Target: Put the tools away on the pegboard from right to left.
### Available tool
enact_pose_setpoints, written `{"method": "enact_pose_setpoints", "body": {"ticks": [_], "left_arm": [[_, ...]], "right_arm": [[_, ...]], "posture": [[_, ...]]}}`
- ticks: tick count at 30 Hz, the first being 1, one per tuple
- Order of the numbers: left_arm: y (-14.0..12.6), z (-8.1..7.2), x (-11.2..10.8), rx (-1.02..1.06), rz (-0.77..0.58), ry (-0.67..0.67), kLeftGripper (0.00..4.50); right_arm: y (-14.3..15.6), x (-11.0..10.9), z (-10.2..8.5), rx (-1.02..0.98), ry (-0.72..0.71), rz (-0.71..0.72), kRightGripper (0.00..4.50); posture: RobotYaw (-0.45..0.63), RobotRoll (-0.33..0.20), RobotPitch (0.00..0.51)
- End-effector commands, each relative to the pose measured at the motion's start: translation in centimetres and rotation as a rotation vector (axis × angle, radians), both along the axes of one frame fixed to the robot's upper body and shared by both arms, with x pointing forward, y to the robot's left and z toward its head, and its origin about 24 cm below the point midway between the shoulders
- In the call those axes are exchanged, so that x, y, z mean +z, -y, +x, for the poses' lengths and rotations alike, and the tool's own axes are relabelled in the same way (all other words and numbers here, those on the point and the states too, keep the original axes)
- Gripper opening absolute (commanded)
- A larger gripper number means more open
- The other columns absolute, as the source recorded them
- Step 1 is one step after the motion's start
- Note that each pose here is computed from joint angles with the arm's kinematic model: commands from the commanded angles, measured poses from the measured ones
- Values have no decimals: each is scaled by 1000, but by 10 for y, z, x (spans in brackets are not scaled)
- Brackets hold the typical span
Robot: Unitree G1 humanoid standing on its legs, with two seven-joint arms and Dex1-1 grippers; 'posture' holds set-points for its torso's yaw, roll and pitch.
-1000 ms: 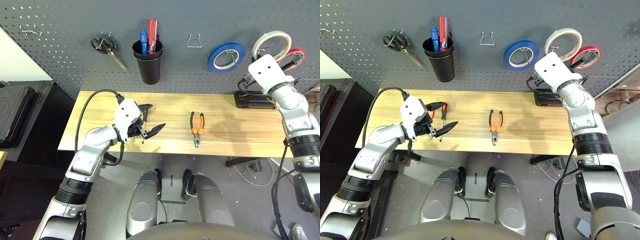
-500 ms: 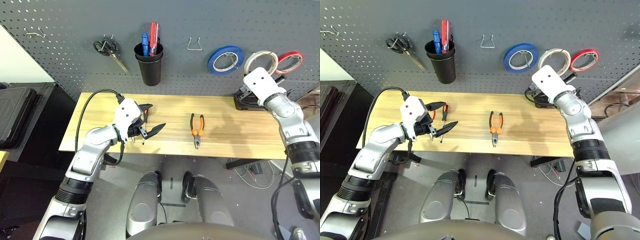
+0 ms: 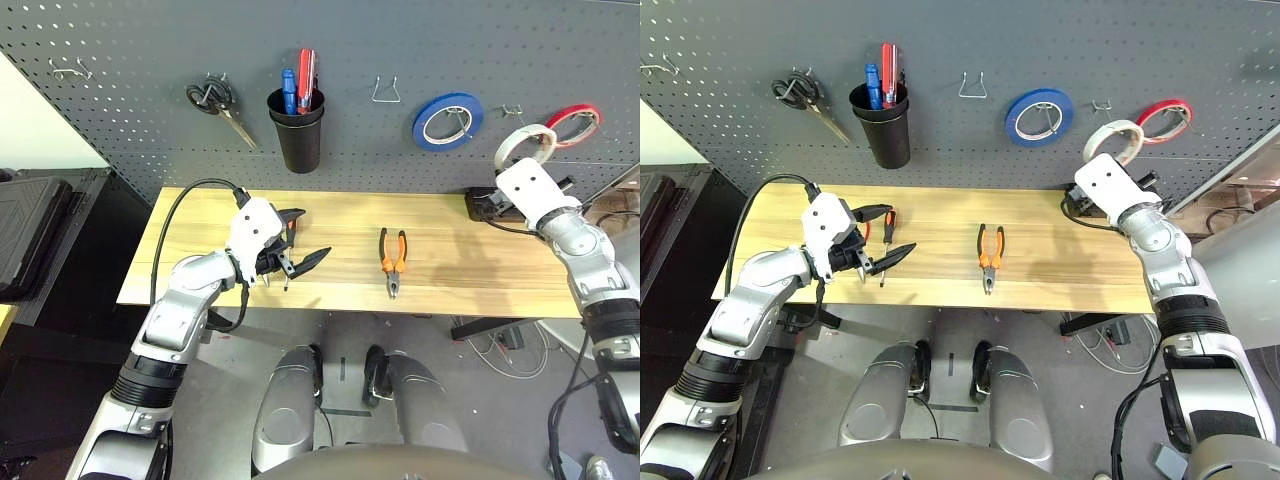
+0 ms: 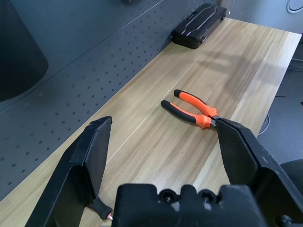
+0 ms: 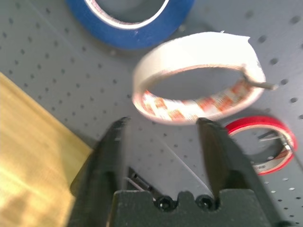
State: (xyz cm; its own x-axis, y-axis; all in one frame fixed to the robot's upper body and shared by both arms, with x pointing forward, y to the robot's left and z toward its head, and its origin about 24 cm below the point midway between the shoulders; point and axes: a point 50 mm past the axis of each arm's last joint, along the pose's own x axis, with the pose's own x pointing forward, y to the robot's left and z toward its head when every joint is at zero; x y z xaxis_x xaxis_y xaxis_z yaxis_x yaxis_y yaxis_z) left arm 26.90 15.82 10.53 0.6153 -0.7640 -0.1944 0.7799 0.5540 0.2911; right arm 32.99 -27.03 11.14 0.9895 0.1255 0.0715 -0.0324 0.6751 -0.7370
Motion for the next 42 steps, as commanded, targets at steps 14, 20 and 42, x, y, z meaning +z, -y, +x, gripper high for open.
{"method": "enact_pose_setpoints", "body": {"ticks": [14,20,42], "left_arm": [[-5,-6,-6,4,19,-24,4500],[-9,-10,-7,17,28,-30,4500],[-20,-21,-15,26,106,-44,4500]], "right_arm": [[-10,-23,-40,242,63,29,4441],[-20,-42,-54,288,-82,98,4441],[-82,-69,-47,15,-726,648,4441]], "posture": [[194,0,169],[203,0,176],[244,0,218]]}}
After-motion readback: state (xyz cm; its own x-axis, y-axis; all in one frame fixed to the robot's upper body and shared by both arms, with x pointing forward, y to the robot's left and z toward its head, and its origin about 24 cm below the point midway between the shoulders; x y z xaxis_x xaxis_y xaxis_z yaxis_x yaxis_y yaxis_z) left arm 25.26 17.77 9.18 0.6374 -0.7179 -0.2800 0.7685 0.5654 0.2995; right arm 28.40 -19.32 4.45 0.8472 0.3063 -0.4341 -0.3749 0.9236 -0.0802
